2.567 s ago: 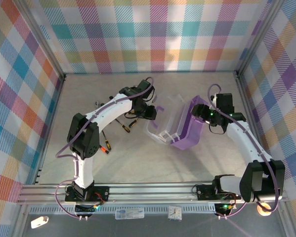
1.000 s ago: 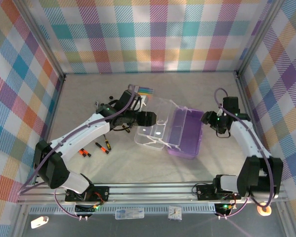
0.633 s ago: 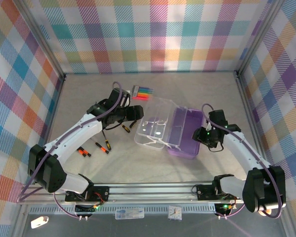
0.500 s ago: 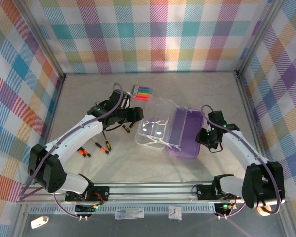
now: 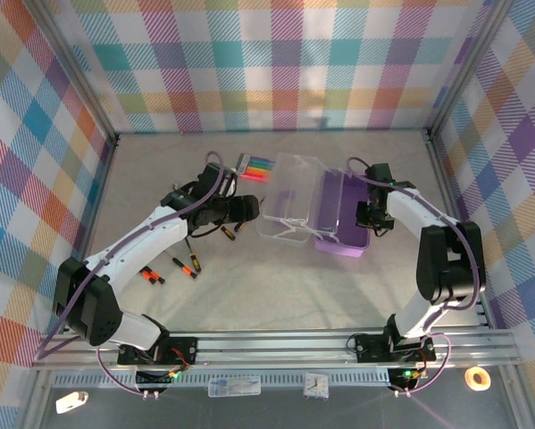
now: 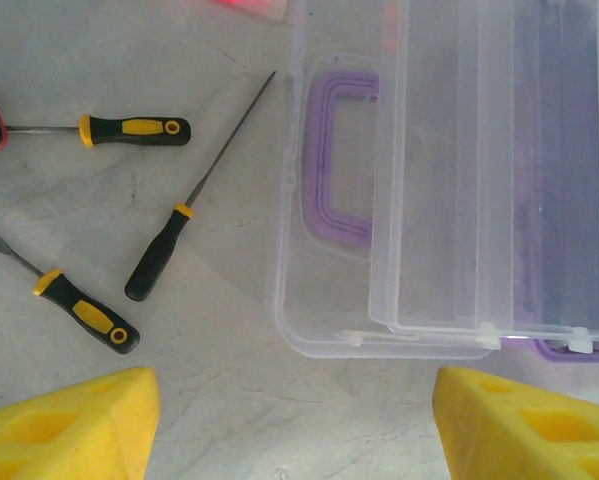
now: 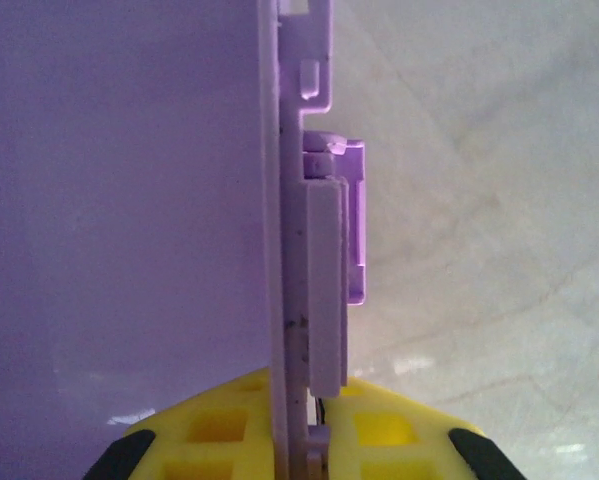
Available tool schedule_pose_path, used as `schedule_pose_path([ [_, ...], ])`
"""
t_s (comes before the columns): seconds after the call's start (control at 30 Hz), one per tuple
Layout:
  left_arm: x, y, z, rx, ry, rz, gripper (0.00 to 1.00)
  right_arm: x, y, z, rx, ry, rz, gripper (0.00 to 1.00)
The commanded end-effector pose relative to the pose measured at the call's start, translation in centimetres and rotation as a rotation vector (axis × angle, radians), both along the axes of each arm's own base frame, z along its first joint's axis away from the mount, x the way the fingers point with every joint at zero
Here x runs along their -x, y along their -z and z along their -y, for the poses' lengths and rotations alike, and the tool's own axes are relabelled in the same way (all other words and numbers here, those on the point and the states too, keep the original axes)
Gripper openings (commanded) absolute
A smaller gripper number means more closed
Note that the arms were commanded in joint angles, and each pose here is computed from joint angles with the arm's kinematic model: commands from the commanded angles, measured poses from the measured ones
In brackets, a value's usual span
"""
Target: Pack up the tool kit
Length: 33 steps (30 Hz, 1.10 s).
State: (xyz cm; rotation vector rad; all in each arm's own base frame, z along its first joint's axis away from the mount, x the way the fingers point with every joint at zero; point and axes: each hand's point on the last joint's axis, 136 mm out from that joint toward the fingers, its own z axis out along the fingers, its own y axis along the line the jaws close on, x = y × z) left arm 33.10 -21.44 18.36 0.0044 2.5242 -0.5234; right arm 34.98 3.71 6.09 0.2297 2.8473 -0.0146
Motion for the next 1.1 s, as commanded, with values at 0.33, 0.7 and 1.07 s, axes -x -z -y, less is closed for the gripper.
schedule_pose_path([
  [0.33,-1.9,-2.0,-0.4,-0.029,0.011,0.040,0.72,0.5,-3.4,0.0,0.068,-0.209,0.067,0.06],
  [0.7,-2.6,-1.6,-1.1,-0.054,-0.024,0.028,0.70,1.6,0.3,1.1,0.131,-0.240,-0.109,0.11],
  [1.07,-3.1,-2.1,-4.3,-0.103,-0.136,0.047,0.82,0.2,-6.8,-0.1,0.041,-0.154,0.068,0.62],
])
